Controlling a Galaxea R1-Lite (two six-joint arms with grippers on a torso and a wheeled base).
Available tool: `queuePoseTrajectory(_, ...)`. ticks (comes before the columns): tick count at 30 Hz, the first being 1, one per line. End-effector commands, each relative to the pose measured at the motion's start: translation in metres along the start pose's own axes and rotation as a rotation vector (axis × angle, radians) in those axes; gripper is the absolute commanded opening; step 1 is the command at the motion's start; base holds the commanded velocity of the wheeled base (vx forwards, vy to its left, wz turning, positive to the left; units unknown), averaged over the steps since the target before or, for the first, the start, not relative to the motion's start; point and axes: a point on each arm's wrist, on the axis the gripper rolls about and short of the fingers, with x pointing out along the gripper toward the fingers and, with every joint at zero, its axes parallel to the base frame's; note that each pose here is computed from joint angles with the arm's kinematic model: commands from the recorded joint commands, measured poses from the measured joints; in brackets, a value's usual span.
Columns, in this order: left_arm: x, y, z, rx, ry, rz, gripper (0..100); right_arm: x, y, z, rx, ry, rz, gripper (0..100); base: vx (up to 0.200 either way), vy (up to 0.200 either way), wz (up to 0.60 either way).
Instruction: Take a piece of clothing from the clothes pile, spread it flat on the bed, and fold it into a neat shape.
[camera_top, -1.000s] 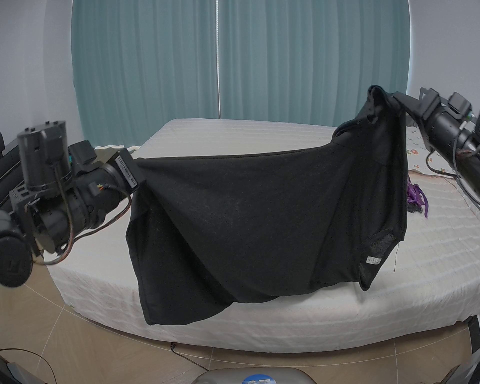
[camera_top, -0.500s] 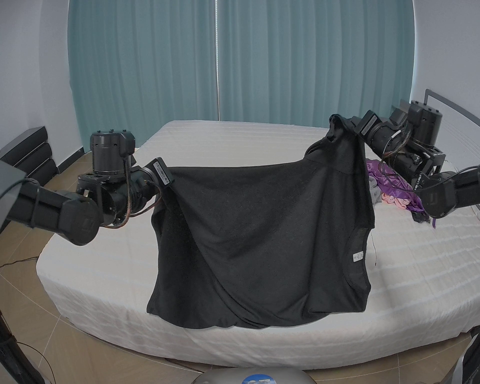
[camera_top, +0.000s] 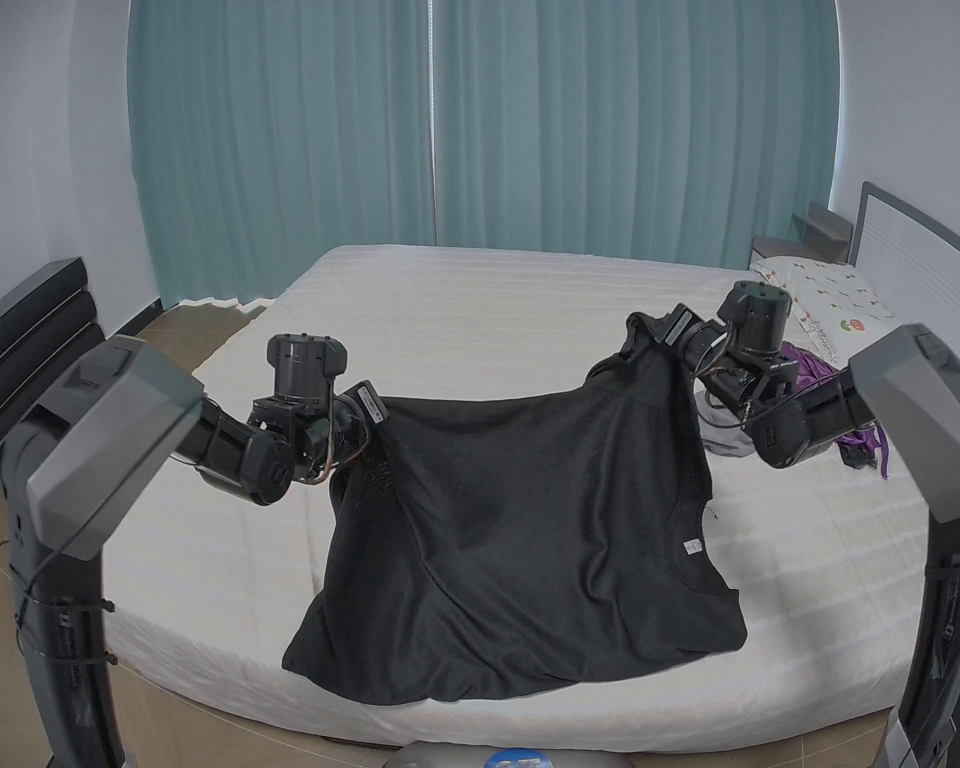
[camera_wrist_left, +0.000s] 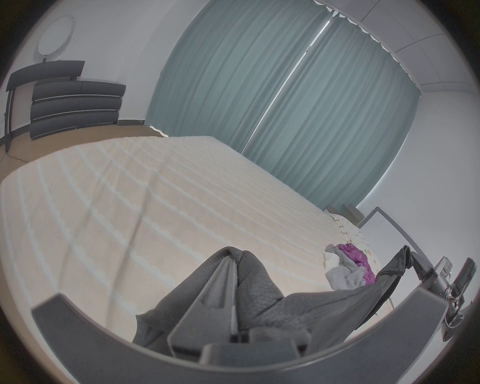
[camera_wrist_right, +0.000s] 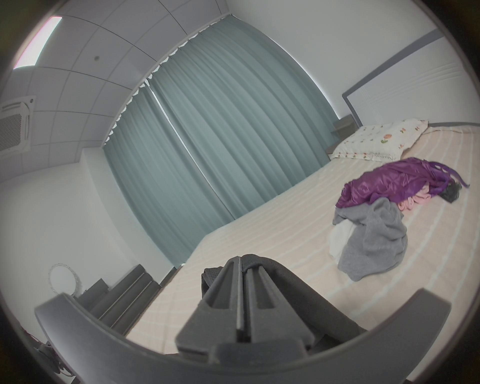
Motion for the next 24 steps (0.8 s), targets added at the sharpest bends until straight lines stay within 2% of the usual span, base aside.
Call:
queuePoseTrajectory(1, 0.055, 0.021, -0.044, -0.001, 0.045, 0.037, 0, 0.03, -0.038, -0.064, -0.007, 0.064, -0.085, 0, 0.0, 0.0, 0.0)
queuePoseTrajectory(5, 0.069, 0.022, -0.053, -0.043, 0.046, 0.038, 0, 0.037, -0.051, -0.08, -0.01, 0.071, -0.112, 0, 0.0, 0.0, 0.0)
queuePoseTrajectory(6, 0.074, 0.023, -0.056, -0.067, 0.047, 0.04, 100, 0.039, -0.061, -0.088, -0.014, 0.088, -0.133, 100, 0.0, 0.0, 0.0)
queuePoseTrajectory(9, 0.081, 0.029, -0.066, -0.072, 0.06, 0.055, 100, 0.041, -0.071, -0.102, -0.018, 0.112, -0.151, 100, 0.0, 0.0, 0.0)
queuePoseTrajectory(13, 0.082, 0.034, -0.067, -0.073, 0.06, 0.073, 100, 0.039, -0.074, -0.105, -0.006, 0.127, -0.167, 100, 0.0, 0.0, 0.0)
queuePoseTrajectory(15, 0.083, 0.036, -0.065, -0.075, 0.049, 0.084, 100, 0.038, -0.078, -0.099, -0.002, 0.119, -0.176, 100, 0.0, 0.0, 0.0)
queuePoseTrajectory(17, 0.084, 0.039, -0.056, -0.077, -0.014, 0.122, 100, 0.038, -0.075, -0.082, 0.021, 0.077, -0.169, 100, 0.0, 0.0, 0.0)
queuePoseTrajectory(20, 0.088, 0.036, -0.039, -0.087, -0.112, 0.158, 100, 0.04, -0.067, -0.062, 0.124, 0.008, -0.163, 100, 0.0, 0.0, 0.0)
queuePoseTrajectory(24, 0.088, 0.038, -0.036, -0.089, -0.117, 0.169, 100, 0.038, -0.069, -0.063, 0.144, 0.02, -0.179, 100, 0.0, 0.0, 0.0)
